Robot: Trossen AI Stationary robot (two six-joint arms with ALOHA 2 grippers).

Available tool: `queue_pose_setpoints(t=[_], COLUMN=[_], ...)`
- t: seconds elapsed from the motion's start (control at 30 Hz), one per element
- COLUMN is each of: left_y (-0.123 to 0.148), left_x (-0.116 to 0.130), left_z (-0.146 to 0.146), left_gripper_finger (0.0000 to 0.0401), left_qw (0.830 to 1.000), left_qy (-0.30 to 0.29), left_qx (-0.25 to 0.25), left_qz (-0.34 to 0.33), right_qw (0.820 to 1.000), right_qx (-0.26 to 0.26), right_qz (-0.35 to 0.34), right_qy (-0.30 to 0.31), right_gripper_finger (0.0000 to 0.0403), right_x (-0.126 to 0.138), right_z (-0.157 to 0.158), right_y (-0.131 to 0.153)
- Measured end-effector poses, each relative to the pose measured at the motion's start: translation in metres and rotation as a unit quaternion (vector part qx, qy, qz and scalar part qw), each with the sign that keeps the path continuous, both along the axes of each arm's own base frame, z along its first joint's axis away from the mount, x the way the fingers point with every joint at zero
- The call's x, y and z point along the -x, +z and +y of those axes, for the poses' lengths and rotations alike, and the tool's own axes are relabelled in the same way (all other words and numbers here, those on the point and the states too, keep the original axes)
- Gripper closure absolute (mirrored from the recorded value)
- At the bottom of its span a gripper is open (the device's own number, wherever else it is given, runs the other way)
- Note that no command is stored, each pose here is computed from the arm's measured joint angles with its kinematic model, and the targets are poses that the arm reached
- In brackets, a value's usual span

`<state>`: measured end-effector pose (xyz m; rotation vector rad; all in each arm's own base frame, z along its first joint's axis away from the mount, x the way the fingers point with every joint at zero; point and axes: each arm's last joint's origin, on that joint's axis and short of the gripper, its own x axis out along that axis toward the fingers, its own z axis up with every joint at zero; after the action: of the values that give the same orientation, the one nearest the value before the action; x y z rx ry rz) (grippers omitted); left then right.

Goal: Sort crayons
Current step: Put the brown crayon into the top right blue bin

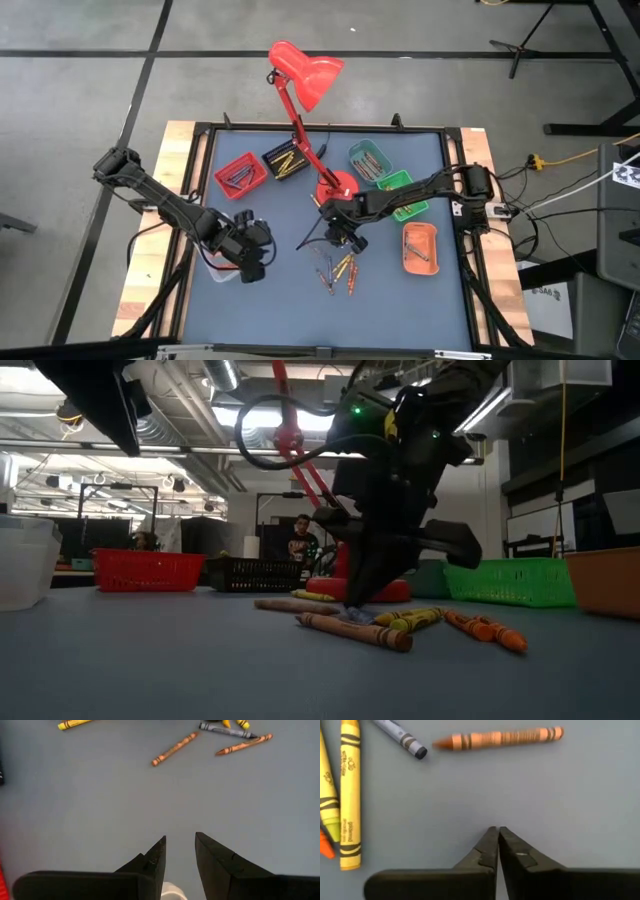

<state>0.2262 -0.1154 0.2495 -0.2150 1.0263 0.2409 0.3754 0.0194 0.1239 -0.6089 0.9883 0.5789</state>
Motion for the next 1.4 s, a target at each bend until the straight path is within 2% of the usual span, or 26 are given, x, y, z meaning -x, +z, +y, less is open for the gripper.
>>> queue_pose_setpoints(t=[0.13,0.37,0.57,0.67,0.77,1.03,1.2,1.4], left_y=[-0.002,-0.025,-0.048,-0.053,-0.053,-0.053,-0.053,-0.053], left_x=[-0.009,-0.040,-0.056,-0.058,-0.059,-0.058,-0.058,-0.059], left_z=[-0.004,-0.013,-0.012,-0.012,-0.012,-0.014,-0.014,-0.014], left_gripper_finger=[0.0313,0.0313,0.0313,0.0313,0.0313,0.0313,0.0313,0.0313], left_qw=[0.999,0.996,0.994,0.995,0.995,0.995,0.995,0.995], left_qy=[0.005,-0.050,-0.066,-0.065,-0.066,-0.068,-0.069,-0.069], left_qx=[-0.013,-0.054,-0.075,-0.077,-0.075,-0.063,-0.062,-0.062], left_qz=[-0.032,-0.056,-0.035,-0.027,-0.028,-0.028,-0.029,-0.030], right_qw=[1.000,0.995,0.975,0.955,0.943,0.913,0.910,0.909], right_qx=[-0.011,-0.030,-0.082,-0.112,-0.126,-0.148,-0.136,-0.089], right_qz=[0.006,0.042,0.071,0.084,0.089,0.107,0.122,0.101], right_qy=[-0.025,-0.082,-0.194,-0.261,-0.295,-0.364,-0.373,-0.395], right_gripper_finger=[0.0380,0.0383,0.0400,0.0392,0.0374,0.0286,0.0257,0.0258], right_x=[-0.007,-0.020,-0.026,-0.026,-0.026,-0.035,-0.038,-0.039], right_z=[0.000,0.000,0.001,0.001,0.001,0.001,0.000,-0.003], right_y=[0.009,0.044,0.066,0.066,0.065,0.042,0.025,0.020])
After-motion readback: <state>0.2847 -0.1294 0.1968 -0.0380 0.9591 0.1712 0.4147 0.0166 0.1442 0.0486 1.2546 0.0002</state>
